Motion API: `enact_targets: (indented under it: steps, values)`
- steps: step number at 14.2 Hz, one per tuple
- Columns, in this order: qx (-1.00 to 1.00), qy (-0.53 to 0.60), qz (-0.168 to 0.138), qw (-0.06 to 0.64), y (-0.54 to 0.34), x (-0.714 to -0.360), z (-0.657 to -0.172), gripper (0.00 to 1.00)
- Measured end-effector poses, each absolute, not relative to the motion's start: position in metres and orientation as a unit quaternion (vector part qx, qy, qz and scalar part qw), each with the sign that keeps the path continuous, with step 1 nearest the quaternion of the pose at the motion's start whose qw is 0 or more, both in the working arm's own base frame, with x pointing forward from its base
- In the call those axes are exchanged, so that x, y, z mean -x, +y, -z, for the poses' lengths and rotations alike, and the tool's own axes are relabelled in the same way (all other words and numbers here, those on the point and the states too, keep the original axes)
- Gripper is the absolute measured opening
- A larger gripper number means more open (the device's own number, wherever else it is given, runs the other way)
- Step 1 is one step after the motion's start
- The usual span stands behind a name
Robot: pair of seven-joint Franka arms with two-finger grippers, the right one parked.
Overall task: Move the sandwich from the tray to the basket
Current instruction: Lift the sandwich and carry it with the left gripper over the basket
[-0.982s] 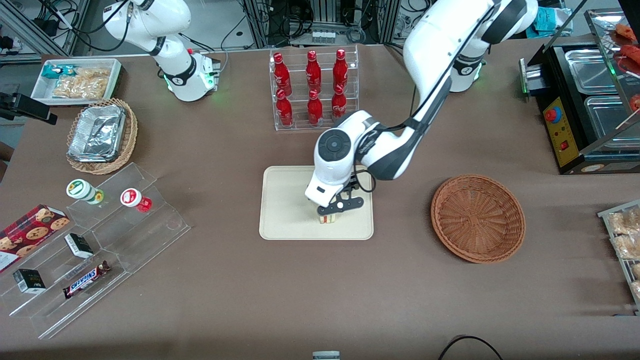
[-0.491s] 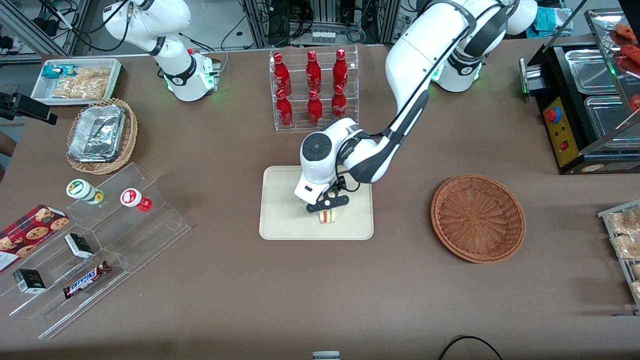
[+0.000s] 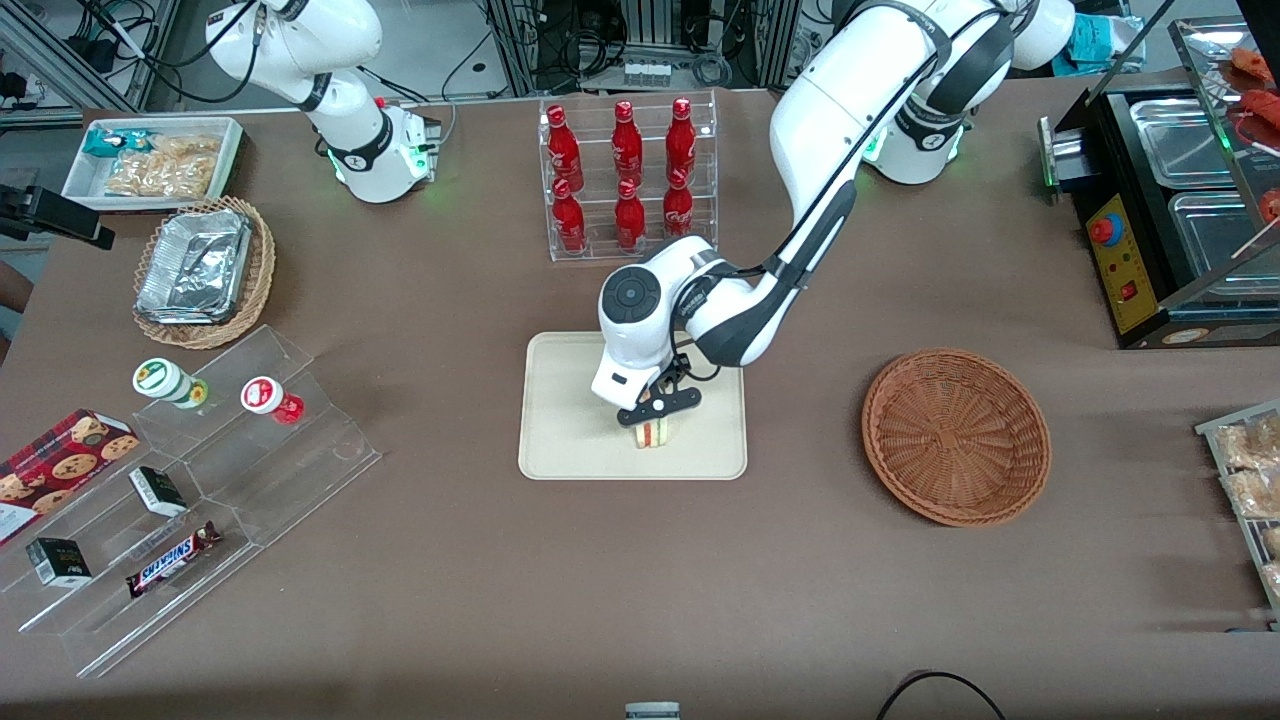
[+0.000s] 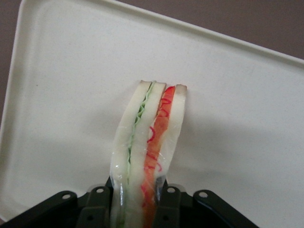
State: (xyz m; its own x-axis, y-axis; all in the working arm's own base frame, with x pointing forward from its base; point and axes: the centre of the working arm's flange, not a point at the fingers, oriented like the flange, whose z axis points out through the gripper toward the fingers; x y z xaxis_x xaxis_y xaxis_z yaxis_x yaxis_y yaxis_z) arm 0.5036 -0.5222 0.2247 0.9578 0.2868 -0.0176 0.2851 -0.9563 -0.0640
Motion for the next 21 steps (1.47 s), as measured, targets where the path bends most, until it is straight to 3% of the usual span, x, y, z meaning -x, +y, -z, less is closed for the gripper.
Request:
enact_targets:
  steps: [2,6,9,12,14,16,18,21]
  values:
    - [0.987,-0.147,-0.025,0.062,-0.515,-0.504,-0.237,0.19]
    - [0.98,-0.179,-0.024,0.088,-0.461,-0.539,-0.322,0.15]
    - [0.979,-0.175,-0.074,0.073,-0.359,-0.576,-0.397,0.15]
    - [0.977,-0.15,-0.134,0.076,-0.222,-0.601,-0.425,0.15]
    - [0.975,-0.147,-0.155,0.064,-0.139,-0.618,-0.418,0.15]
    - [0.976,-0.149,-0.149,0.063,-0.083,-0.628,-0.388,0.15]
    - [0.977,-0.153,-0.133,0.061,-0.065,-0.629,-0.341,0.15]
    - [0.973,-0.171,-0.144,0.061,-0.053,-0.616,-0.284,0.15]
